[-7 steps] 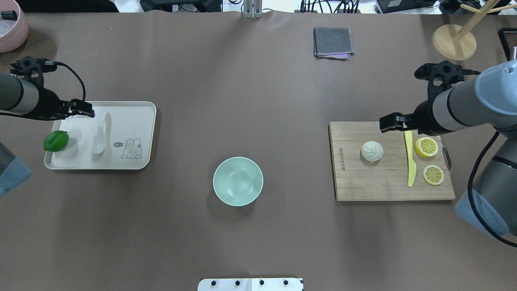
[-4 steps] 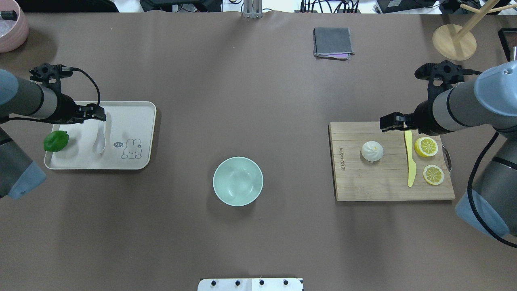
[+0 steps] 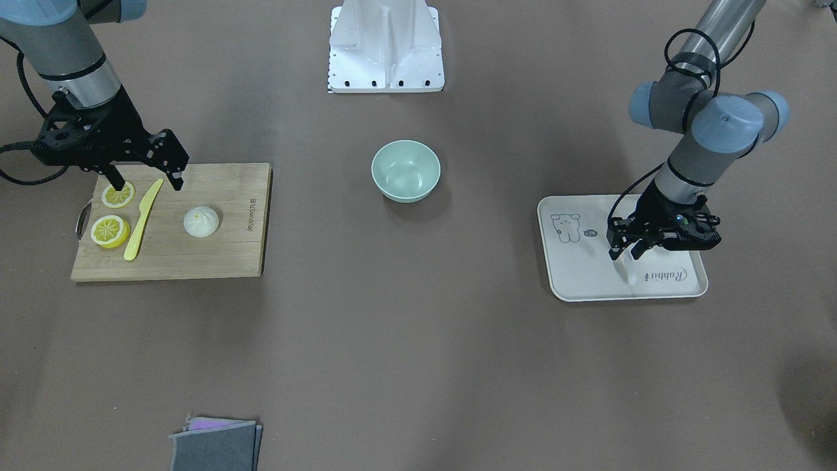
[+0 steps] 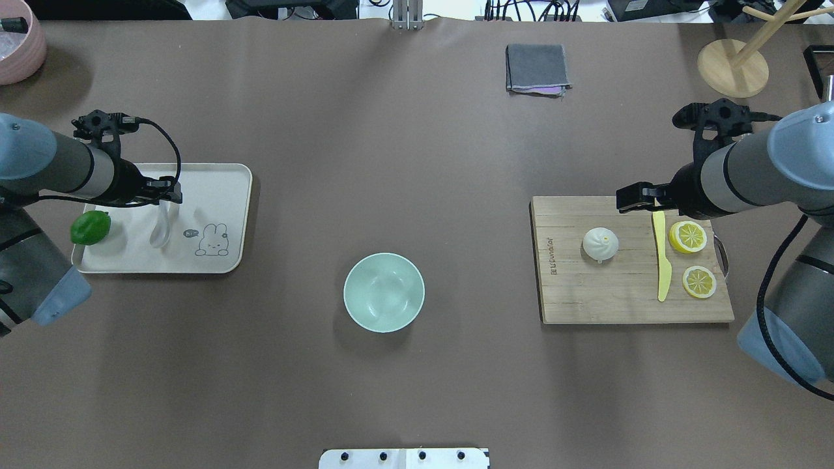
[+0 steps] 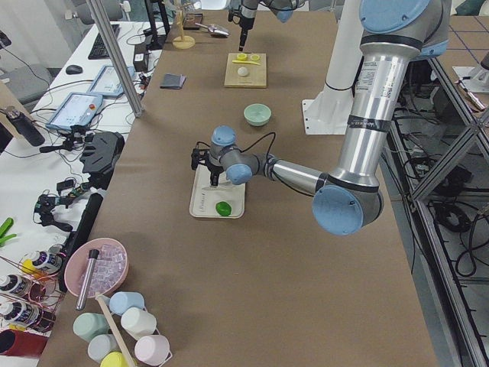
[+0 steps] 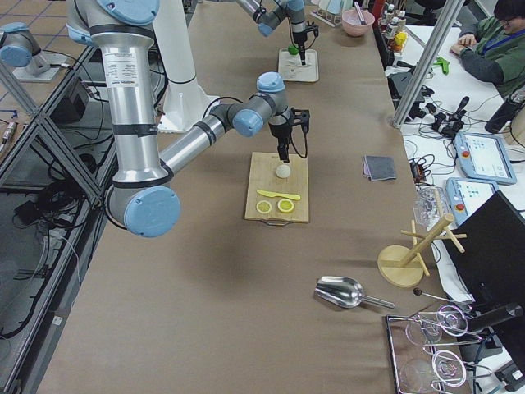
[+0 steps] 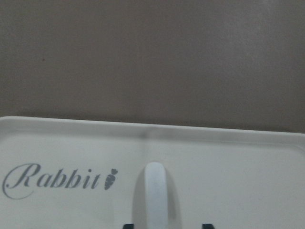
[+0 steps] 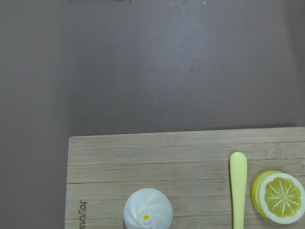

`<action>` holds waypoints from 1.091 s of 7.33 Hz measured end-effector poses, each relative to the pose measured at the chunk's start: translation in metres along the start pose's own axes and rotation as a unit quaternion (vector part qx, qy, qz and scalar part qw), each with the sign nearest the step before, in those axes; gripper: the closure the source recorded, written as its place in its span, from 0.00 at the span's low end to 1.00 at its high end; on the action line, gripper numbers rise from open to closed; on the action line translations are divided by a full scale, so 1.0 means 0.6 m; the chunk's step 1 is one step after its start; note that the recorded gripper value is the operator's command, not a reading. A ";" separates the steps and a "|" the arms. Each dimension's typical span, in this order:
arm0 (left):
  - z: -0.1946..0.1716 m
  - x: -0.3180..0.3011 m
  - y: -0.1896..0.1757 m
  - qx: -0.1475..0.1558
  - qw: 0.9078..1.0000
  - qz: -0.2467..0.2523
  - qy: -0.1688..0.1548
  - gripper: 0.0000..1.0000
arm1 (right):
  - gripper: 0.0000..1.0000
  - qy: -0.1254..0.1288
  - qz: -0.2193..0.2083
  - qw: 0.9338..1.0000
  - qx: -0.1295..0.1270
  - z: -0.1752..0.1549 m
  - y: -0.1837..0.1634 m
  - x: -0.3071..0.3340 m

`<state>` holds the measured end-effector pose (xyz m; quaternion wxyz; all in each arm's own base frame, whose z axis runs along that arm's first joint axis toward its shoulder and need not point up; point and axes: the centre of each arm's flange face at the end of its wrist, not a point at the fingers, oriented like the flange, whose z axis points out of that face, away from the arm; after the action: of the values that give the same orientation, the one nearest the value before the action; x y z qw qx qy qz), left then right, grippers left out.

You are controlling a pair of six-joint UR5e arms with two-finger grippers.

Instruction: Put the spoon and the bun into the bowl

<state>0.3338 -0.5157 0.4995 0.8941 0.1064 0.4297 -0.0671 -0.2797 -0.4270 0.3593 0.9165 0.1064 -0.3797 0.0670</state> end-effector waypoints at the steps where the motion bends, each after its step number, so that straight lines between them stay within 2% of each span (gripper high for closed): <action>1: 0.002 0.001 0.001 -0.001 1.000 0.001 0.000 0.53 | 0.00 0.002 0.000 1.000 0.002 0.001 0.000 0.001; 4: -0.001 0.003 0.002 0.000 1.000 0.005 0.001 0.53 | 0.00 0.004 -0.001 1.000 0.004 0.002 0.001 -0.001; 8: 0.007 -0.009 0.005 -0.001 1.000 0.003 -0.008 0.68 | 0.00 0.003 -0.002 1.000 0.003 0.004 0.004 -0.003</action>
<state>0.3344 -0.5138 0.5065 0.8978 0.1060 0.4225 -0.0651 -0.2831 -0.4254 0.3601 0.9176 0.1096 -0.3761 0.0667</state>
